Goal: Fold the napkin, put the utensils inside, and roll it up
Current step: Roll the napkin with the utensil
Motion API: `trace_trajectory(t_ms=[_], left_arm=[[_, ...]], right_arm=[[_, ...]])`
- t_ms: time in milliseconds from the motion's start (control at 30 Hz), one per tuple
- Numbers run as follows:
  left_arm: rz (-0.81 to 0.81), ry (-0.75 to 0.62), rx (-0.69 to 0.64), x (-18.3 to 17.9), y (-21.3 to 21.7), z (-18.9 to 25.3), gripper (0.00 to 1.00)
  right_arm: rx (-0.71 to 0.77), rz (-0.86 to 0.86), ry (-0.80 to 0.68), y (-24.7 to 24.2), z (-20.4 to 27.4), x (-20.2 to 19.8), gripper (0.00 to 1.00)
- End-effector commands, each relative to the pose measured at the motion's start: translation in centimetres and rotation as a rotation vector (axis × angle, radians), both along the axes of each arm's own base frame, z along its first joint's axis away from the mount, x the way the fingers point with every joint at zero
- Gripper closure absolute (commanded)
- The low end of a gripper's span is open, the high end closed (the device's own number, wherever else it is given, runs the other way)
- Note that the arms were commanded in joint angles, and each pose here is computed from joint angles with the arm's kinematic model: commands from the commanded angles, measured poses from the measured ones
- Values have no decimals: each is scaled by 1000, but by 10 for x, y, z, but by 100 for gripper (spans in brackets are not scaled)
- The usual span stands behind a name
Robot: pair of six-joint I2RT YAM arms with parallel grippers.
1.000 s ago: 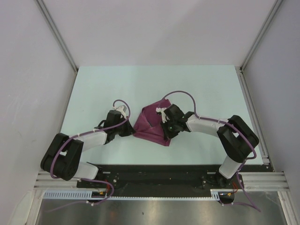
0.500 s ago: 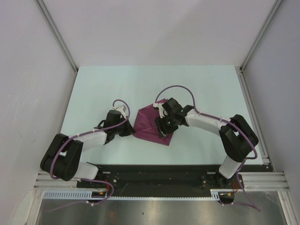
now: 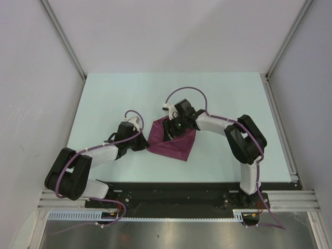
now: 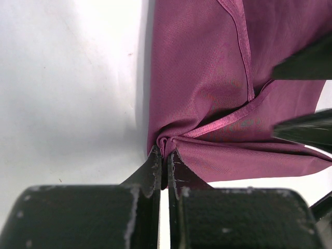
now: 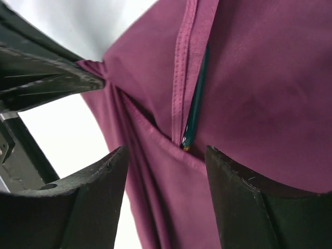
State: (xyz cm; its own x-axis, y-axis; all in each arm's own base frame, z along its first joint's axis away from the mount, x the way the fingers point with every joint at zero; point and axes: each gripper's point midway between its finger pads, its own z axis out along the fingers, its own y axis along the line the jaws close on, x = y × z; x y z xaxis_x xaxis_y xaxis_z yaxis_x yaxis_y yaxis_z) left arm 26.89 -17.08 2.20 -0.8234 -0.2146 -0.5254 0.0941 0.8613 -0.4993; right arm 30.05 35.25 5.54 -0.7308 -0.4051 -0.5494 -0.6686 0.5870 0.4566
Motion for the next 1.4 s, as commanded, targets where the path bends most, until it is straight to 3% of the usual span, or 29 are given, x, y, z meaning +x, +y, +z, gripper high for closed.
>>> trace_trajectory(t_ms=[0,800,1367], left_arm=[[-6,-61,-34,13,-5,19,100],[-9,-57,-33,13,-5,18,100],[-6,-63,-37,14,-6,21,100]], right_arm=[[84,18,-23,19,7,16,34],[242,182,119,39,1,-21,35],[229,304,231,41,-20,-49,37]])
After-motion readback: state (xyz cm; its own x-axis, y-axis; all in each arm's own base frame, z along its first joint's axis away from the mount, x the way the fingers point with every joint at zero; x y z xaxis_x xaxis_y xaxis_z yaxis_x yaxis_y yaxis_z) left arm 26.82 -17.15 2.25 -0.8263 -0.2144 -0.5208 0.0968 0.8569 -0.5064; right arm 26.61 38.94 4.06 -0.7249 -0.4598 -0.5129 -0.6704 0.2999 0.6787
